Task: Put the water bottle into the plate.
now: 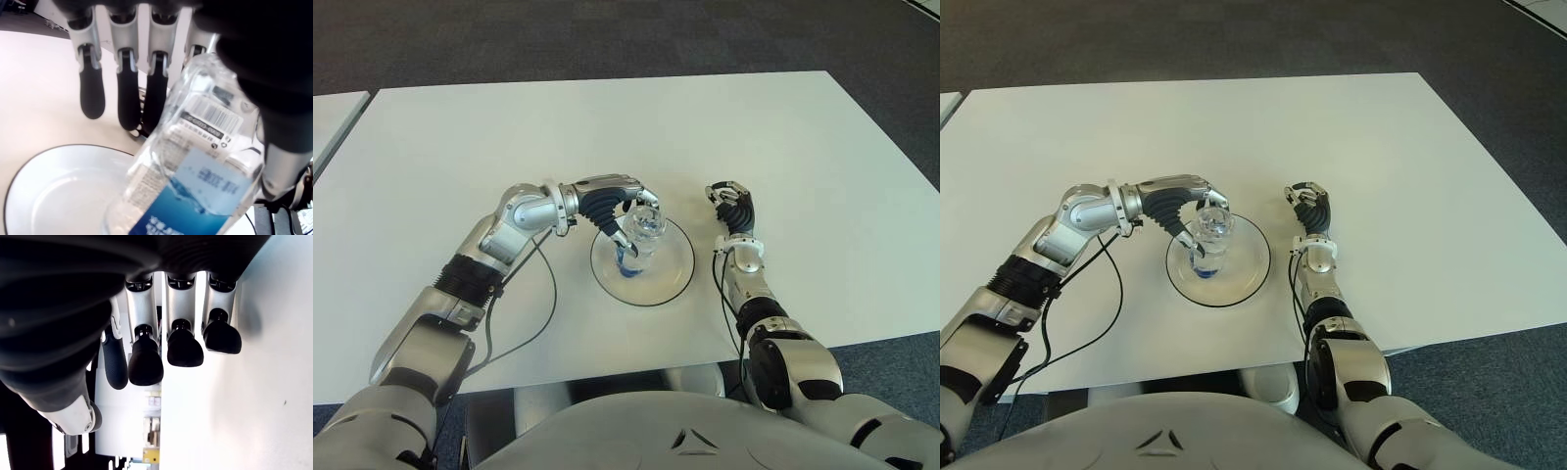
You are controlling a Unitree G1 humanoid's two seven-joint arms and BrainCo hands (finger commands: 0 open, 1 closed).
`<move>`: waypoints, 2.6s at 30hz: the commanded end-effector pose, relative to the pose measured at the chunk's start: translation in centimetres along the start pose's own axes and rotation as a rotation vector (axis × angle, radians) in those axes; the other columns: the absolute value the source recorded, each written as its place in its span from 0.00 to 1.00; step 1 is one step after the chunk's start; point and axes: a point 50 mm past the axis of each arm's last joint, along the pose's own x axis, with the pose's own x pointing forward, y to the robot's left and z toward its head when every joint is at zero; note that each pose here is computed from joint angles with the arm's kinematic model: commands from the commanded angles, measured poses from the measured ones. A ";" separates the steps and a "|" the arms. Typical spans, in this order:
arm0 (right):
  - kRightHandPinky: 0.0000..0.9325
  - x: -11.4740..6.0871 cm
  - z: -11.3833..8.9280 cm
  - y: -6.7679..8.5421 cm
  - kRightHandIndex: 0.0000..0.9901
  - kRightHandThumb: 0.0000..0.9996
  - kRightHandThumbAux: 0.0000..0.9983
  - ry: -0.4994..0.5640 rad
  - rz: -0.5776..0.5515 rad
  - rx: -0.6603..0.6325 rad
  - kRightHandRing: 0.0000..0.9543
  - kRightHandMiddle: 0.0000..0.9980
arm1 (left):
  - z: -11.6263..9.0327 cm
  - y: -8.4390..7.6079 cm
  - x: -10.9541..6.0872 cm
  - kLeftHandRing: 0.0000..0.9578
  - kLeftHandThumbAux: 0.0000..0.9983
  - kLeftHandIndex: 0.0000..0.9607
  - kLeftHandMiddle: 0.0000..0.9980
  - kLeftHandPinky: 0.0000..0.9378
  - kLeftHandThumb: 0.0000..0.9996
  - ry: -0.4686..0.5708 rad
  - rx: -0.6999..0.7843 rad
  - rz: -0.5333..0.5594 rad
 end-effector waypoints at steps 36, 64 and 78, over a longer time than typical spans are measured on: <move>0.87 -0.8 -1.3 0.0 0.44 0.70 0.73 0.059 -0.006 -0.007 0.86 0.82 | 0.0 -6.1 1.9 0.88 0.67 0.41 0.54 0.88 0.85 -0.090 0.317 -0.081; 0.87 -0.8 -1.2 0.0 0.44 0.70 0.73 0.059 -0.016 -0.005 0.85 0.82 | -1.4 -7.9 3.1 0.13 0.63 0.06 0.11 0.20 0.50 -0.058 0.652 0.063; 0.87 -0.7 -1.2 -0.1 0.44 0.70 0.73 0.062 -0.015 -0.009 0.86 0.83 | -1.5 -7.7 3.1 0.06 0.66 0.01 0.05 0.10 0.40 -0.036 0.655 0.051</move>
